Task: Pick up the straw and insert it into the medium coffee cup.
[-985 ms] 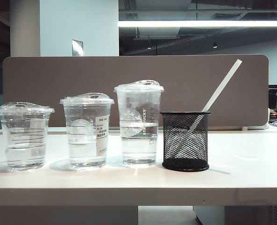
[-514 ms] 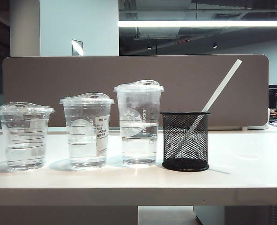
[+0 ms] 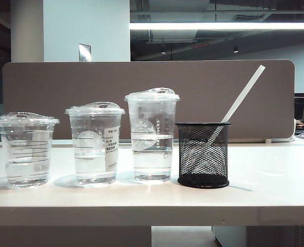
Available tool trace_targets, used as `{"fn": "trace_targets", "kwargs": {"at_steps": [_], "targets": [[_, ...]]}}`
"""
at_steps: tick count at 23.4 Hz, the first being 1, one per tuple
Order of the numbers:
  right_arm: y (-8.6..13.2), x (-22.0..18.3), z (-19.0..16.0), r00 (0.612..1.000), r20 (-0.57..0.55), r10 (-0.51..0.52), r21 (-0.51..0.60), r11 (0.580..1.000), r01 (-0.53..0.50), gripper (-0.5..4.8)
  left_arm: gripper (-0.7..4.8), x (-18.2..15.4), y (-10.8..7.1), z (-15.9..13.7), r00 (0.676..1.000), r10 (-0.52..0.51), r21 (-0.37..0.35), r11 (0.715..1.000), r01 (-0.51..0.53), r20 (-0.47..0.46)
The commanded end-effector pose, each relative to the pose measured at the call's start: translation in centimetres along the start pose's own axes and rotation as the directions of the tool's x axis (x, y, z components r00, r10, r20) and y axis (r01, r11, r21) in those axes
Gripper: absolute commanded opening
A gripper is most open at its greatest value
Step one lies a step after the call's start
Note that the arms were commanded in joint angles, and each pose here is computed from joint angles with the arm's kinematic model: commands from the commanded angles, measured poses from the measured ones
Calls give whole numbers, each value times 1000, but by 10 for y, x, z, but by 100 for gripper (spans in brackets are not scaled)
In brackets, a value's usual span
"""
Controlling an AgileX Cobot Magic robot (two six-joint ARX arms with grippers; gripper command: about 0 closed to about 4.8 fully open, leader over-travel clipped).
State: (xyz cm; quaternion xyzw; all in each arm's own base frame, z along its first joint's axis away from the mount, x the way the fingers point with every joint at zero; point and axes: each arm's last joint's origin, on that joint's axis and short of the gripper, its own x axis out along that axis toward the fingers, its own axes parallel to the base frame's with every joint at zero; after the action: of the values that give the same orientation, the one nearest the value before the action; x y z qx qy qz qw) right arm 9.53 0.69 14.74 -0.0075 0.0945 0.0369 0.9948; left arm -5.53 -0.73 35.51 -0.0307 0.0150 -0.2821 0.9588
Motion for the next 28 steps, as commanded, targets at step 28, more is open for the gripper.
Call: {"fn": "trace_targets", "kwargs": {"at_steps": [28], "targets": [[0,0,0,1000,7,0,-3,1000,0,-1,-1,-23,-11,-1,992,-35,-38,999,31,-120]]}}
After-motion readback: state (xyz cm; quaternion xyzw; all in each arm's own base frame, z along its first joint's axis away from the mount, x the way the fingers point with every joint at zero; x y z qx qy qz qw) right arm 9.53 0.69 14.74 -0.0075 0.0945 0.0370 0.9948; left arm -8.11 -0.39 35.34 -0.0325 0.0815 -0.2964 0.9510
